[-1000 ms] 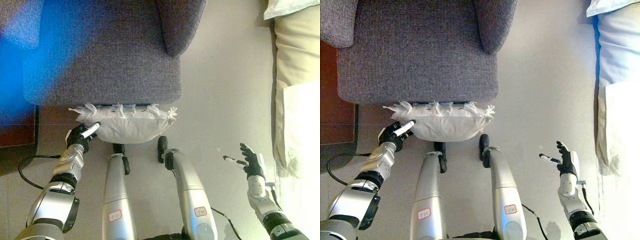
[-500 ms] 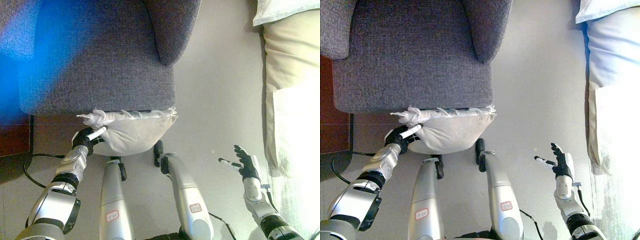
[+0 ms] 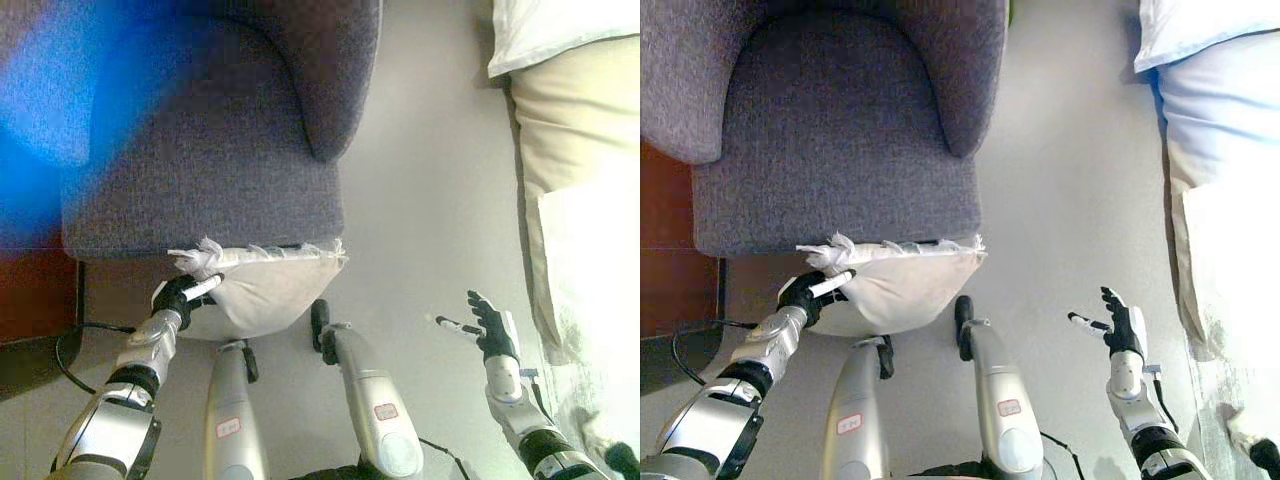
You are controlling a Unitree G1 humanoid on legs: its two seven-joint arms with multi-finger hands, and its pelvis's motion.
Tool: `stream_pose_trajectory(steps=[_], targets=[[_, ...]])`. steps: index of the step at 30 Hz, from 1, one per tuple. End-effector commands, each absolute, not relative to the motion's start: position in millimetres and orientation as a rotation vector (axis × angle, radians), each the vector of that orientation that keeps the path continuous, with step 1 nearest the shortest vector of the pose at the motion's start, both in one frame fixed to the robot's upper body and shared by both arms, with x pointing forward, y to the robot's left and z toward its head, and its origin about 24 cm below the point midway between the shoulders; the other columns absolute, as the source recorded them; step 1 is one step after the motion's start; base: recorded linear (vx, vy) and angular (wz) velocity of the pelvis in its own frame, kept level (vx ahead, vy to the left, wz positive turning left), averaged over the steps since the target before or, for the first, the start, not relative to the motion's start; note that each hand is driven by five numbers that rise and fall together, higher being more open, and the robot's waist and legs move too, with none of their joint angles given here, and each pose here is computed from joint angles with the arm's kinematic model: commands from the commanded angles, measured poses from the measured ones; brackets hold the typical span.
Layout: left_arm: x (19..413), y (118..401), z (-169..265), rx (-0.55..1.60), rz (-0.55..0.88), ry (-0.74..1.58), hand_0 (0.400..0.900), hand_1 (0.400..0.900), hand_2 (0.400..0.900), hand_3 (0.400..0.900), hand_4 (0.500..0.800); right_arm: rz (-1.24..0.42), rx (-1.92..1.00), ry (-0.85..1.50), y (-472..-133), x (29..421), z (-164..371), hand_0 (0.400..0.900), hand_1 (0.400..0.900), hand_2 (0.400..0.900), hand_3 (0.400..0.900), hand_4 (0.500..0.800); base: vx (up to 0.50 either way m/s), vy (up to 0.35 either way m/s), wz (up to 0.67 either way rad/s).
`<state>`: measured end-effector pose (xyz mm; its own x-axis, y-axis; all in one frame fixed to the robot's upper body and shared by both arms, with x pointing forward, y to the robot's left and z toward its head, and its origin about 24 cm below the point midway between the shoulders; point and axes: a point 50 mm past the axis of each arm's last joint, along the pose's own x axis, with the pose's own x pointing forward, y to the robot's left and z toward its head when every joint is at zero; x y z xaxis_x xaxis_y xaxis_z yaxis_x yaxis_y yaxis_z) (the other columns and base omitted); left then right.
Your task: Pick up the pillow and put it on the sofa.
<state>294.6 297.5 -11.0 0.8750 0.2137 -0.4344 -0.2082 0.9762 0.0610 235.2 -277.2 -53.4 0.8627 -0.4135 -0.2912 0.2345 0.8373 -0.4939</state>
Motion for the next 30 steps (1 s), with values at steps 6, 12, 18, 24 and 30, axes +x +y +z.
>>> stream_pose_trajectory(steps=[6,12,18,24,30], targets=[[271.0,272.1,-11.3,0.039,0.051,0.242,0.400,0.400,0.400,0.400,0.500,-0.449,-0.579,0.495,-327.8,205.1,-53.6,0.900,0.900,0.900,0.900,0.800,0.098,0.067,-0.13],[254.9,279.5,3.3,0.154,-0.002,0.200,0.400,0.400,0.400,0.400,0.500,-0.471,-0.594,0.580,-339.9,186.9,-59.5,0.900,0.900,0.900,0.900,0.800,0.135,0.044,-0.05],[258.4,293.7,46.8,0.291,-0.001,0.085,0.400,0.400,0.400,0.400,0.500,-0.503,-0.592,0.623,-351.0,174.6,-60.6,0.900,0.900,0.900,0.900,0.800,0.038,-0.004,0.04],[279.9,307.2,109.3,0.471,0.014,-0.027,0.400,0.400,0.400,0.400,0.500,-0.504,-0.594,0.663,-356.6,169.9,-62.1,0.900,0.900,0.900,0.900,0.800,0.005,-0.005,0.02],[304.3,324.5,187.9,0.614,0.061,-0.146,0.400,0.400,0.400,0.400,0.500,-0.486,-0.615,0.682,-362.4,169.6,-60.9,0.900,0.900,0.900,0.900,0.800,0.004,-0.004,-0.02]])
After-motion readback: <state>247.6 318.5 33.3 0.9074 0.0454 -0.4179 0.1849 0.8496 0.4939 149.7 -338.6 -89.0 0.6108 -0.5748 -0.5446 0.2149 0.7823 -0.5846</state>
